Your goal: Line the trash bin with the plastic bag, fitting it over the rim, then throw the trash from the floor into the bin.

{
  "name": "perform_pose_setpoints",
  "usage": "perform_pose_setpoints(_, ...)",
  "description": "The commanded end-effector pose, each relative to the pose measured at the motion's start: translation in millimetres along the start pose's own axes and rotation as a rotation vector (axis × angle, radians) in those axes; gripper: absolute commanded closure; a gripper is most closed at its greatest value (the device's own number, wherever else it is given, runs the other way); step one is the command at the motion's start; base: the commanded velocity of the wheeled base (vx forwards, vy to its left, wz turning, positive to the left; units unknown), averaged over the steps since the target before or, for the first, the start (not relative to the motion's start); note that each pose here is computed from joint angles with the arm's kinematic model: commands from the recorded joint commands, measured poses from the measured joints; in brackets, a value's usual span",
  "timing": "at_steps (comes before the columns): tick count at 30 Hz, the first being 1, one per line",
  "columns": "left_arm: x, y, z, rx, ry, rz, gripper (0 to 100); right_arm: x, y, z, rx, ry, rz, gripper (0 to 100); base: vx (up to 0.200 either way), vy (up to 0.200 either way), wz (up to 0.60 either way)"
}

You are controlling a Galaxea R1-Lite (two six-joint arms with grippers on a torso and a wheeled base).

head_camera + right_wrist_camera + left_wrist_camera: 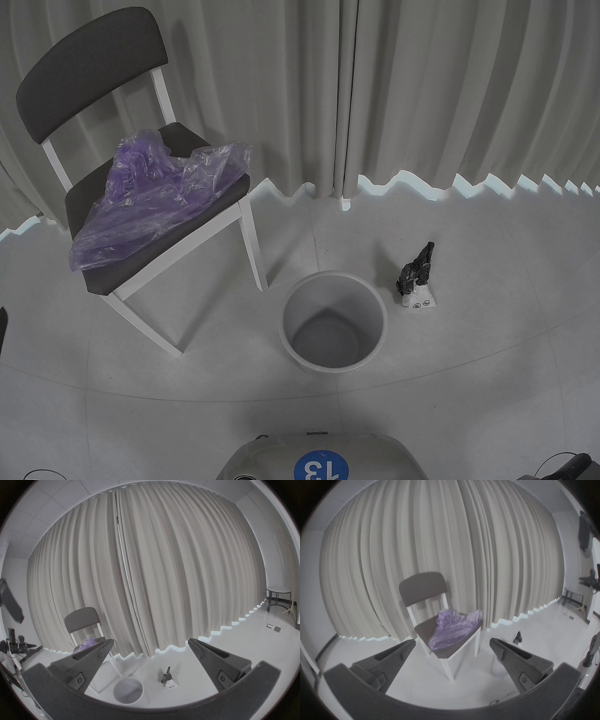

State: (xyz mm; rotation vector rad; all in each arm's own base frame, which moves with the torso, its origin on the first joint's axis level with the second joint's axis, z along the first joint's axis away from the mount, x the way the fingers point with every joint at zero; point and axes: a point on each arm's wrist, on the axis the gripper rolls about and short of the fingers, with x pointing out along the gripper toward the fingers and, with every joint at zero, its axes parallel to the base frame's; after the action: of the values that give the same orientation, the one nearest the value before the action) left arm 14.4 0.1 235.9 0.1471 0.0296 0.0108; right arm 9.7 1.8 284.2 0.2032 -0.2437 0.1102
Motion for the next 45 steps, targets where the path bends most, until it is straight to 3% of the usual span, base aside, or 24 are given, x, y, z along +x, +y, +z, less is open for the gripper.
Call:
perform_pose_setpoints(1, 99.2, 8.1, -4.9, 0.154, 0.397, 0.043, 0, 55.1, -1.6, 12.9, 0.058, 0.074, -0.022, 0, 0.0, 0.0, 0.0)
perform_pose_setpoints(6, 118.0, 9.4, -17.5, 0.343, 0.5, 0.01, 0, 56.3, -2.5, 11.1, 0.056, 0.086, -0.031, 0, 0.0, 0.0, 0.0)
perform_pose_setpoints(7, 118.0, 9.4, -17.5, 0.343, 0.5, 0.01, 0, 56.3, -2.5, 11.1, 0.056, 0.086, -0.031, 0, 0.0, 0.0, 0.0)
perform_pose_setpoints(9, 131.4, 11.7, -20.8, 0.456, 0.564, 0.048, 0, 57.6, -2.7, 9.3, 0.058, 0.099, -0.022, 0, 0.0, 0.0, 0.0)
perform_pose_setpoints(11, 141.3, 13.4, -19.8, 0.475, 0.562, 0.081, 0, 57.7, -2.8, 8.4, 0.058, 0.103, -0.021, 0, 0.0, 0.0, 0.0)
perform_pose_setpoints(18, 172.8, 20.7, -14.0, 0.475, 0.475, 0.152, 0, 55.8, -2.1, 11.0, 0.057, 0.091, -0.017, 0, 0.0, 0.0, 0.0)
perform_pose_setpoints(26, 193.8, 20.6, -26.0, 0.477, 0.531, 0.118, 0, 57.6, -2.4, 9.9, 0.058, 0.097, -0.017, 0, 0.0, 0.0, 0.0)
perform_pose_setpoints(35, 228.9, 24.8, -30.0, 0.473, 0.503, 0.137, 0, 61.6, -3.4, 6.9, 0.062, 0.114, -0.021, 0, 0.0, 0.0, 0.0)
perform_pose_setpoints(45, 256.6, 27.6, -39.5, 0.475, 0.531, 0.138, 0, 62.1, -3.3, 7.0, 0.062, 0.112, -0.019, 0, 0.0, 0.0, 0.0)
